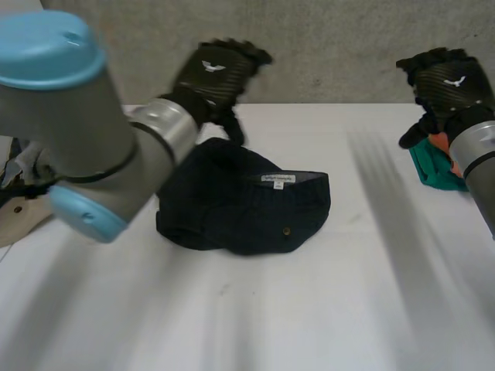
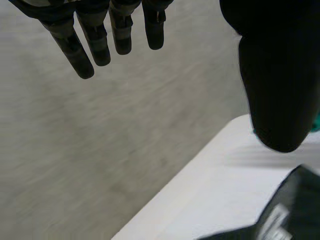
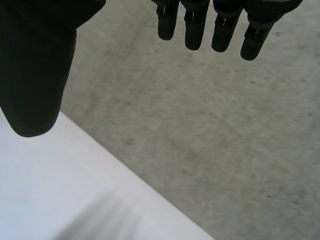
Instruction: Fold the laundry.
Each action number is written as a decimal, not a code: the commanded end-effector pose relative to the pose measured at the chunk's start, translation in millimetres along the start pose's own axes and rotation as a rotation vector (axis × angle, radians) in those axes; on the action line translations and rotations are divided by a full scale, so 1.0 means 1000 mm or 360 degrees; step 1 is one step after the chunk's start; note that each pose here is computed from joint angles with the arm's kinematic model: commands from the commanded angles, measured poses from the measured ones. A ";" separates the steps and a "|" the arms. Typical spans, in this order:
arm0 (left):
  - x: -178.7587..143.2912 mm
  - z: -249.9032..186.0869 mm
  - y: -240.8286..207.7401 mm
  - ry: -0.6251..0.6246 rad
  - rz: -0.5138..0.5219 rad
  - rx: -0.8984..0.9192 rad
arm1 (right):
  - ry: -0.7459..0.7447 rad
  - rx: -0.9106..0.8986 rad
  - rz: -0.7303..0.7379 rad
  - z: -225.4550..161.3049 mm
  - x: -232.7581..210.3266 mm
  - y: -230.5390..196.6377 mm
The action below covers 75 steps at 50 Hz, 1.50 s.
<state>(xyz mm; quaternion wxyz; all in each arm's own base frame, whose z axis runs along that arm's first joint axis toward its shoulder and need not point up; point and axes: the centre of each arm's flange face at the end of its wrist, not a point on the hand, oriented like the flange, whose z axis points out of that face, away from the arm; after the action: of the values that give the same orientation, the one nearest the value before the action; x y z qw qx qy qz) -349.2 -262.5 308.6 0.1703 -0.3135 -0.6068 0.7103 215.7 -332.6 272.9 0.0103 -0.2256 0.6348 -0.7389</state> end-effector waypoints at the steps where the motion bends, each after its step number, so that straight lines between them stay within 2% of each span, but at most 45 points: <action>1: -0.053 -0.040 0.022 -0.0390 -0.0011 -0.0227 | -0.0414 -0.0034 -0.0077 -0.021 -0.048 -0.008; 9: -0.079 -0.077 0.082 -0.0568 -0.0151 -0.0602 | -0.0817 0.0091 -0.0290 -0.022 -0.106 -0.005; 17: -0.079 -0.101 0.125 -0.0578 -0.0324 -0.0869 | -0.1017 0.0157 -0.0370 -0.006 -0.162 0.009; 25: -0.070 -0.103 0.155 -0.0486 -0.0424 -0.1012 | -0.1261 0.0253 -0.0383 0.000 -0.216 0.029; 33: -0.082 -0.104 0.158 -0.0543 -0.0433 -0.1012 | -0.1449 0.0229 -0.0459 -0.006 -0.260 0.060; 37: -0.088 -0.104 0.154 -0.0569 -0.0437 -0.0984 | -0.1421 0.0214 -0.0541 0.002 -0.270 0.079; 40: -0.090 -0.104 0.152 -0.0571 -0.0439 -0.0973 | -0.1335 0.0260 -0.0611 0.014 -0.271 0.077; 44: -0.090 -0.103 0.153 -0.0566 -0.0440 -0.0972 | -0.1205 0.0341 -0.0586 0.028 -0.257 0.044; 50: -0.084 -0.096 0.152 -0.0529 -0.0413 -0.0937 | -0.1023 0.0462 -0.0213 0.025 -0.222 -0.042; 53: -0.079 -0.086 0.153 -0.0496 -0.0403 -0.0911 | -0.0942 0.0493 -0.0107 0.016 -0.208 -0.062; 57: -0.070 -0.071 0.148 -0.0447 -0.0416 -0.0847 | -0.0795 0.0557 -0.0105 0.006 -0.193 -0.078; 60: -0.061 -0.061 0.144 -0.0421 -0.0475 -0.0799 | -0.0700 0.0546 -0.0115 0.002 -0.186 -0.081; 68: -0.027 -0.039 0.124 -0.0298 -0.0831 -0.0686 | -0.0580 0.0332 -0.0215 -0.014 -0.187 -0.059; 72: -0.010 -0.044 0.123 -0.0206 -0.0933 -0.0760 | -0.0544 0.0252 -0.0241 -0.015 -0.186 -0.045; 75: -0.006 -0.045 0.124 -0.0174 -0.0945 -0.0780 | -0.0536 0.0224 -0.0245 -0.017 -0.187 -0.040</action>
<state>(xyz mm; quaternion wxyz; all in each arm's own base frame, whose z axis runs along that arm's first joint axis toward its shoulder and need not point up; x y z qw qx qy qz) -287.4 -272.5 191.1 0.2217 -0.1142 -0.8183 0.5179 393.2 -252.5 266.9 0.0963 -0.3913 0.5278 -0.7477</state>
